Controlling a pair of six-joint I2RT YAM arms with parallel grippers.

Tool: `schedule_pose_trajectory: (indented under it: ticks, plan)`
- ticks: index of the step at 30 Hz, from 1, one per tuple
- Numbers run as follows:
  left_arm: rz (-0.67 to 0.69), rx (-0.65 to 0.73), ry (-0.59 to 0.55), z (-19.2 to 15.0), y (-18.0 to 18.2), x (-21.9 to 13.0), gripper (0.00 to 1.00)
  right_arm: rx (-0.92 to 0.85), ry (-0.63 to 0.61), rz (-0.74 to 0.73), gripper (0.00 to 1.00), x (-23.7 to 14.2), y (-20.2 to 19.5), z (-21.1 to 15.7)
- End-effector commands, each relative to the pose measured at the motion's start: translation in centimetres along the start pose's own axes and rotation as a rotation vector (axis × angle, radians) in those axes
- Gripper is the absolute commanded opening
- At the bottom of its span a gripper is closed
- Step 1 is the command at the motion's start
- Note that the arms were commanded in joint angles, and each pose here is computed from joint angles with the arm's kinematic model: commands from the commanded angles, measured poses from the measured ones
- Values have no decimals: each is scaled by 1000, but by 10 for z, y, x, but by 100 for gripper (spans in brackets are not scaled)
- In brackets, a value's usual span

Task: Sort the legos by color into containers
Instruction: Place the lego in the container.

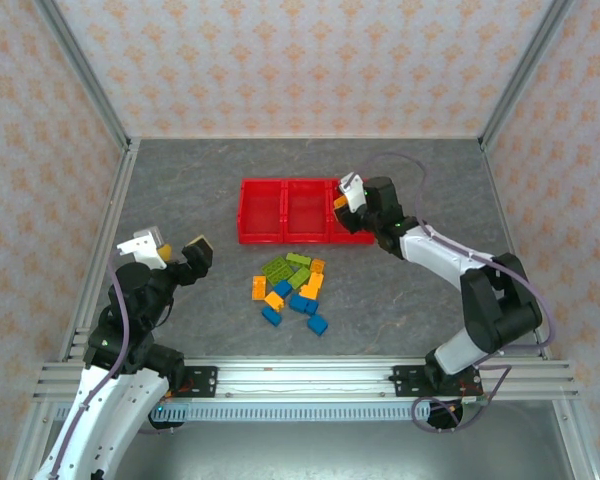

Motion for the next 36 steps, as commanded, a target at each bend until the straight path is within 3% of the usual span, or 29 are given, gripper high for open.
schedule_pose_trajectory:
  ticks: [1,8,14,21,27,32,36]
  plan:
    - [-30,10,-1,0,-4,2,99,33,-43,-34,29,6,-8,5]
    - [-32,9,-8,1,-5,1,99,45,-39,-52,38,14,-10,-2]
    - [-33,10,-5,0,-5,2,99,54,-65,-90,54,7,-11,-8]
    - [-19,10,6,-1,-3,4,99,105,-113,-94,59,-15,-10,-1]
    - [-16,9,7,-2,-3,5,99,302,-140,-122,70,-48,-17,19]
    - [-13,10,21,-4,-3,7,99,589,-16,-136,75,-62,-20,20]
    - [-16,9,21,-4,-3,7,99,745,100,-135,86,-70,-14,13]
Point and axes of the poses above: each hand's point on the last joint's axis, 136 mm out from that joint toward the fingers, its own x axis out along the fingers, its own y axis along the line the jaws close on, z = x × y, the point moved 4 cm from there along -x, back along the fingers, and after that the axes turned 9 degrees about -x, right-handed, at the moved point
